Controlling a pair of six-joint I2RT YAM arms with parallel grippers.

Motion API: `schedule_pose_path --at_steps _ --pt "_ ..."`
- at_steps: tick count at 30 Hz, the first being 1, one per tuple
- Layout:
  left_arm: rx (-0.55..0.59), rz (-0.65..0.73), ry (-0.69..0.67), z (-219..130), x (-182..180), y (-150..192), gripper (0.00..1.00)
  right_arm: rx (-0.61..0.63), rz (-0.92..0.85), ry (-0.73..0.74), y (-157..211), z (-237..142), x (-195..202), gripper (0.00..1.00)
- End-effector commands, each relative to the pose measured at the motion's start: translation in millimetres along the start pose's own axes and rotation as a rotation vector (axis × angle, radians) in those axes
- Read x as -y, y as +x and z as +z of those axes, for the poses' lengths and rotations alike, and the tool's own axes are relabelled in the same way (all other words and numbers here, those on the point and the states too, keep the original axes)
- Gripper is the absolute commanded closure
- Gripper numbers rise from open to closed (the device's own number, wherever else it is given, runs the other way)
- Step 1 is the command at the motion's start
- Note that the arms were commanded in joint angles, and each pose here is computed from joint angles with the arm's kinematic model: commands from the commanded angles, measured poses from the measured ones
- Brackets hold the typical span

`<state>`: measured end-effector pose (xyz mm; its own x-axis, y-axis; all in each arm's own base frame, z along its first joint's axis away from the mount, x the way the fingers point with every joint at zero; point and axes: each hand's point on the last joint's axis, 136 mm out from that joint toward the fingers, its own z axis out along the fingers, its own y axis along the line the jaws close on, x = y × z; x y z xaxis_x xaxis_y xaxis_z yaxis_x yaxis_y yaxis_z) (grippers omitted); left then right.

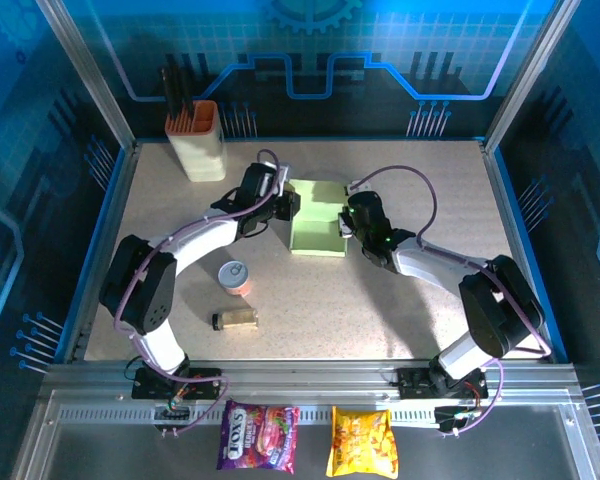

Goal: Fold the paper box

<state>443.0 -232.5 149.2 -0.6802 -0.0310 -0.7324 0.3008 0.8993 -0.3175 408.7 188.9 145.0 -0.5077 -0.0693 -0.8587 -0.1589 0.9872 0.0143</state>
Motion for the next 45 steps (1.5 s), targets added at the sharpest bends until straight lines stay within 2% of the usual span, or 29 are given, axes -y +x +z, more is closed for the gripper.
schedule_pose_path --at_steps 1,5,16,19,24,26,28,30,32,35,38,45 --pt "0.024 -0.015 0.015 3.3 8.6 -8.6 0.70 0.062 0.040 0.000 -13.2 5.2 -7.2 1.00" --pt "0.020 -0.023 -0.001 1.4 4.7 -5.2 0.65 0.051 0.045 0.020 -5.9 7.7 -3.4 1.00" --pt "-0.046 -0.010 -0.077 -9.6 -7.9 9.2 0.63 0.043 0.036 0.069 -1.4 6.8 8.5 1.00" --pt "-0.048 -0.008 -0.071 -10.7 -6.6 9.1 0.66 0.042 0.035 0.065 -1.0 7.3 7.6 1.00" --pt "-0.035 -0.006 -0.039 -10.1 0.4 2.8 0.78 0.039 0.030 0.056 -0.7 7.7 5.9 1.00" --pt "-0.036 -0.006 -0.020 -7.9 3.9 1.3 0.79 0.046 0.028 0.048 -2.5 7.0 4.7 1.00" --pt "-0.040 -0.007 -0.045 -5.3 -1.2 0.7 0.72 0.052 0.026 0.045 -4.4 6.5 4.1 1.00" --pt "-0.035 -0.014 -0.057 -4.1 -7.8 -0.9 0.58 0.052 0.013 0.036 -5.1 5.6 2.7 1.00" --pt "-0.021 -0.033 -0.036 -3.3 -14.3 -5.6 0.53 0.028 -0.014 0.016 6.2 5.4 1.6 1.00" --pt "0.042 -0.010 0.047 -4.5 -17.8 -17.6 0.49 0.065 -0.043 -0.063 -1.4 0.8 -10.2 1.00" --pt "0.090 0.026 0.072 -10.2 -26.8 -27.5 0.47 0.060 -0.101 -0.111 -3.2 -5.9 -16.2 1.00" --pt "0.161 0.138 0.195 -25.6 -28.4 -31.4 0.37 0.038 -0.177 -0.229 -2.2 -26.6 -16.3 1.00"
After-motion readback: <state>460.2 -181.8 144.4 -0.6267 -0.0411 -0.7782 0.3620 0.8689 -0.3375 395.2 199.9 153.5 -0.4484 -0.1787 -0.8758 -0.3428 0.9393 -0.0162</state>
